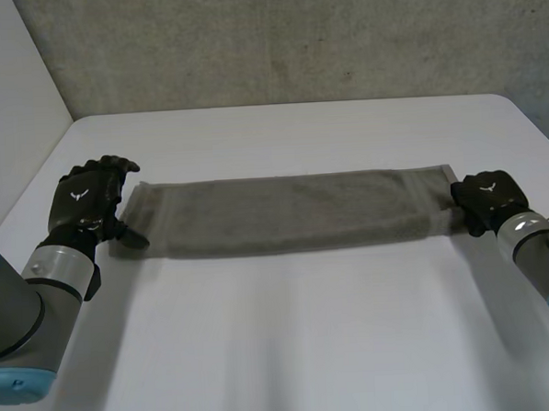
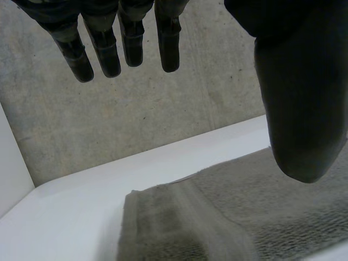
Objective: Fold the towel.
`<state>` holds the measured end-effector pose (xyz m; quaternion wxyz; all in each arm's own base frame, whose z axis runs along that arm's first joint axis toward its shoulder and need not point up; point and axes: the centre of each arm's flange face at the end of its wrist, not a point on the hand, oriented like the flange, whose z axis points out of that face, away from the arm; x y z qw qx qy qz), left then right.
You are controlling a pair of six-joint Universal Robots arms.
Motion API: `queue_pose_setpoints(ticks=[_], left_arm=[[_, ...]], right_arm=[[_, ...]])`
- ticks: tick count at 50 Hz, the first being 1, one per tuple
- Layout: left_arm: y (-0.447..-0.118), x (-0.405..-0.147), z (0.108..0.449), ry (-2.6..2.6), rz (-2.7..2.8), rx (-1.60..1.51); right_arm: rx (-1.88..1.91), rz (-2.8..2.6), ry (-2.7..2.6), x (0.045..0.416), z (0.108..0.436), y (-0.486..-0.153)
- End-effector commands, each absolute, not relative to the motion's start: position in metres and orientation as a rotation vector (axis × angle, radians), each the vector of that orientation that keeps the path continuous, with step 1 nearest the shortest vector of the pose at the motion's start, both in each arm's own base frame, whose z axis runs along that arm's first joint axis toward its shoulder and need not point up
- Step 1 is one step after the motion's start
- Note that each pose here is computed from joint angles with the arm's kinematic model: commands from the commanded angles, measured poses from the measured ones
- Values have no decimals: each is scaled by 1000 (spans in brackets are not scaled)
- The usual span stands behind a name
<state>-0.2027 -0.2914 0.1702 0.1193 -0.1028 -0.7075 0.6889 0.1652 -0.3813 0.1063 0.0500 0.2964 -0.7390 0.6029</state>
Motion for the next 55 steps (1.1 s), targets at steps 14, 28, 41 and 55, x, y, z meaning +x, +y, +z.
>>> queue_pose_setpoints(ticks=[14,28,41,55], left_arm=[[-293,-201,172,-2067,2024,-293],[-291,-201,173,-2043,2048,-294],[-289,-201,171,-2040,2059,-309],[-286,-205,170,-2030,2053,-325]], right_arm=[[854,1791,-1952,105,216,-411],[1483,2292,-1847,364,226,-292],[1611,2252,-1829,426,168,-255],[1350,2036,-2009,339,175,-284]])
